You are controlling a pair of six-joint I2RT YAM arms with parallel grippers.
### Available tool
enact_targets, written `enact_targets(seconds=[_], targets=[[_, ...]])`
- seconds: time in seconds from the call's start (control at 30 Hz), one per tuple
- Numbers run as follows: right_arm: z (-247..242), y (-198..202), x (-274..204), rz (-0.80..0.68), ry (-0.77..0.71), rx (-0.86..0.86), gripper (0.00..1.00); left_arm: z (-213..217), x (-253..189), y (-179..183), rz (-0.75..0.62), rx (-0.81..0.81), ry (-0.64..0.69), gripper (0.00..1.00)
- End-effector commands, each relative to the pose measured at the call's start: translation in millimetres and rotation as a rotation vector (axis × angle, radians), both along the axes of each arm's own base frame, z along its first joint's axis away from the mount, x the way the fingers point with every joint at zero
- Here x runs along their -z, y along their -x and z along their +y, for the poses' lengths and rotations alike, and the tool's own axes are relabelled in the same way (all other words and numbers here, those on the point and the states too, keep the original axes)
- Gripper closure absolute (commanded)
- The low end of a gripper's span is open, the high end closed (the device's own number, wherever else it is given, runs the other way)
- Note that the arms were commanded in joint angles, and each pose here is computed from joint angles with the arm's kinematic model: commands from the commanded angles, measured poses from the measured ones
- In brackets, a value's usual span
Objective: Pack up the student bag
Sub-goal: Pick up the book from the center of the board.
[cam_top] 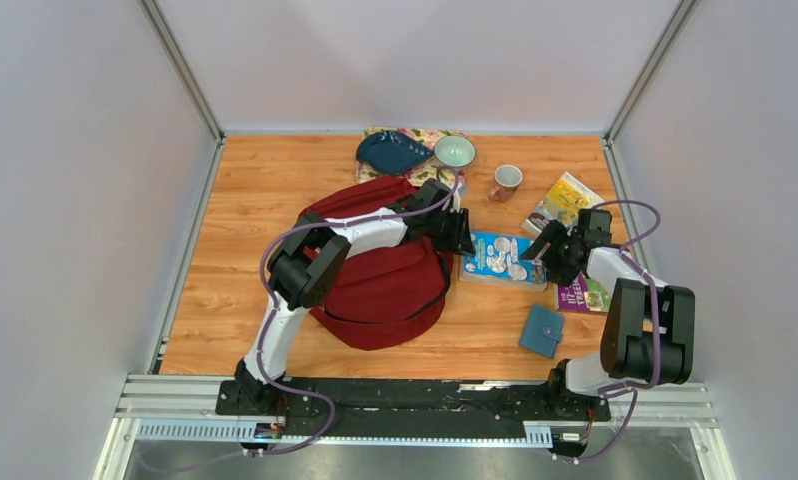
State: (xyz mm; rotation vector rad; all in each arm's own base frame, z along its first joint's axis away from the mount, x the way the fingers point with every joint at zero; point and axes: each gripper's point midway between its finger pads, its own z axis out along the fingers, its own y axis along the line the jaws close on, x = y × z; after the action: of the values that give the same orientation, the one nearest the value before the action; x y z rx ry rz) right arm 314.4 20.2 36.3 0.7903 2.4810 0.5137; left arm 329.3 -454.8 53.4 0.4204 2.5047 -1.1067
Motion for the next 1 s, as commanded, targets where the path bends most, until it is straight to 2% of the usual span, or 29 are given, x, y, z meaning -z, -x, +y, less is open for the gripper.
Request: enact_targets(seconds=[0.0, 0.13, 0.23, 0.27, 0.33, 0.37, 0.5, 0.67, 0.83, 0.97], targets=[[44, 5, -3, 0.0, -0.201, -0.098, 0.25, -40, -64, 38, -0.038, 0.161, 0.198, 0.56], [47, 5, -4, -0.006, -0.221, -0.103, 0.25, -46, -73, 37, -0.048, 0.169, 0.242, 0.52], [48, 5, -5, -0.008, -0.227, -0.105, 0.25, -49, -76, 37, -0.044, 0.175, 0.263, 0.67], [48, 6, -5, -0.006, -0.229, -0.104, 0.25, -49, -76, 37, -0.044, 0.175, 0.265, 0.77], [49, 6, -5, -0.007, -0.233, -0.108, 0.25, -51, -78, 39, -0.045, 0.182, 0.273, 0.89], [50, 6, -6, -0.01, -0.237, -0.112, 0.25, -50, -79, 38, -0.045, 0.184, 0.277, 1.0], [49, 5, -10, -0.016, -0.232, -0.113, 0.24, -47, -89, 39, -0.084, 0.194, 0.283, 1.0], [42, 5, -31, -0.06, -0.188, -0.088, 0.21, -33, -127, 38, -0.251, 0.216, 0.269, 1.0], [29, 8, -69, -0.173, -0.107, -0.048, 0.15, -15, -173, 42, -0.391, 0.218, 0.277, 1.0], [23, 16, -92, -0.26, -0.078, -0.028, 0.13, -3, -192, 50, -0.43, 0.213, 0.3, 1.0]])
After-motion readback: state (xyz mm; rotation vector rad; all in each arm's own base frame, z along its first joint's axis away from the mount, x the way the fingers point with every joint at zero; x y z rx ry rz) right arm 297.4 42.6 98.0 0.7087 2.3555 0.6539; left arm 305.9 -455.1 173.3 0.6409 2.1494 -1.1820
